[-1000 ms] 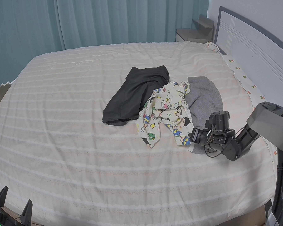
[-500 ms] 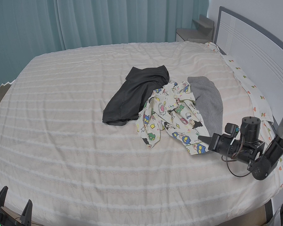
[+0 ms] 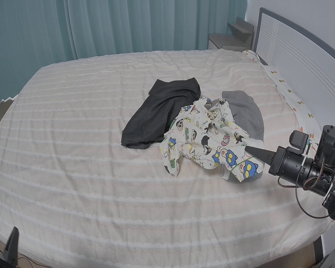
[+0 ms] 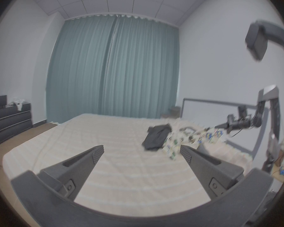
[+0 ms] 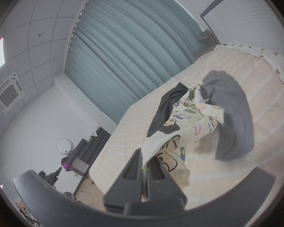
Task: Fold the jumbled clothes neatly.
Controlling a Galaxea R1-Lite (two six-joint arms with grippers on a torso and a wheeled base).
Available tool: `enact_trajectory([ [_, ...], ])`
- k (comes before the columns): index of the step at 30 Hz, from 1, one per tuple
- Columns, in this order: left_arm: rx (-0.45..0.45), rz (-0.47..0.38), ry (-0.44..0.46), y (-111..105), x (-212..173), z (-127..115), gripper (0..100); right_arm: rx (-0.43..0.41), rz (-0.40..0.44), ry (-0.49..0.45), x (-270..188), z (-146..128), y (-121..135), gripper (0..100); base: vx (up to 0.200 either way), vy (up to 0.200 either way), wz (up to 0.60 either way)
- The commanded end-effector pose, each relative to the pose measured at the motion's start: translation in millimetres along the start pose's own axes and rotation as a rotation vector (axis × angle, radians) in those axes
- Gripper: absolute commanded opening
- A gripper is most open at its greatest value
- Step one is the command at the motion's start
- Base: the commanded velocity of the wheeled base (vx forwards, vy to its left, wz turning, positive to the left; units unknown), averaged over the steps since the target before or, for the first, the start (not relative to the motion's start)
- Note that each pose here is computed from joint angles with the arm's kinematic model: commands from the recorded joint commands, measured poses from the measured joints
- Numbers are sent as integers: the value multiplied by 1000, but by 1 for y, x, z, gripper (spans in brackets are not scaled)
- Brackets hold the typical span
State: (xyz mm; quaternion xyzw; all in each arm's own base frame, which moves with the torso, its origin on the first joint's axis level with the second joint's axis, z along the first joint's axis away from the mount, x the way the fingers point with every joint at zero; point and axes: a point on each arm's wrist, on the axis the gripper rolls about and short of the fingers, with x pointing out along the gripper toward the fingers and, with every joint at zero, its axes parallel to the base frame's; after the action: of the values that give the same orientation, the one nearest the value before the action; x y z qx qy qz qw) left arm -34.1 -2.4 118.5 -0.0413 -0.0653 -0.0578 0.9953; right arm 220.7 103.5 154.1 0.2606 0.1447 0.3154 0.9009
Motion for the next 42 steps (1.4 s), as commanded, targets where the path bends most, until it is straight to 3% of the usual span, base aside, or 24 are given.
enact_trajectory([
  [1, -57, -296, 0, -11, 10, 70, 100, -54, 227, -68, -23, 50, 82, 0, 0, 0, 0],
  [4, -74, -423, 153, -12, 26, 59, 100, -59, 274, -64, -26, 64, 102, 0, 0, 0, 0],
  [5, -74, -423, 153, -12, 26, 59, 100, -59, 274, -64, -26, 64, 102, 0, 0, 0, 0],
  [6, -105, -495, 286, -11, 44, 52, 100, -61, 313, -57, -28, 74, 119, 0, 0, 0, 0],
  [8, -108, -519, 326, -10, 51, 49, 100, -61, 325, -53, -28, 77, 125, 0, 0, 0, 0],
  [9, -99, -571, 413, -9, 67, 43, 100, -65, 359, -55, -29, 84, 138, 0, 0, 0, 0],
  [11, -99, -571, 413, -9, 67, 43, 100, -65, 359, -55, -29, 84, 138, 0, 0, 0, 0],
  [12, -80, -607, 502, -7, 85, 35, 100, -71, 390, -83, -31, 97, 149, 0, 0, 0, 0],
  [15, -84, -655, 582, -8, 98, 28, 100, -71, 402, -85, -32, 101, 155, 0, 0, 0, 0],
  [19, -90, -820, 718, -21, 112, 15, 100, -70, 440, -59, -33, 99, 165, 0, 0, 0, 0],
  [22, -76, -881, 775, -29, 121, 9, 100, -73, 475, -55, -33, 99, 174, 0, 0, 0, 0],
  [29, -8, -950, 887, -53, 146, -12, 100, -74, 535, -22, -34, 91, 188, 0, 0, 0, 0],
  [32, 45, -940, 933, -64, 154, -23, 100, -75, 542, -26, -29, 92, 193, 0, 0, 0, 0],
  [36, 60, -950, 932, -74, 164, -31, 100, -68, 536, -46, -25, 94, 201, 0, 0, 0, 0],
  [38, 68, -939, 930, -76, 167, -33, 100, -67, 537, -51, -25, 94, 202, 0, 0, 0, 0],
  [39, 105, -877, 924, -80, 176, -39, 100, -64, 540, -61, -24, 95, 207, 0, 0, 0, 0],
  [42, 107, -805, 906, -91, 187, -48, 100, -58, 536, -74, -22, 96, 211, 0, 0, 0, 0],
])
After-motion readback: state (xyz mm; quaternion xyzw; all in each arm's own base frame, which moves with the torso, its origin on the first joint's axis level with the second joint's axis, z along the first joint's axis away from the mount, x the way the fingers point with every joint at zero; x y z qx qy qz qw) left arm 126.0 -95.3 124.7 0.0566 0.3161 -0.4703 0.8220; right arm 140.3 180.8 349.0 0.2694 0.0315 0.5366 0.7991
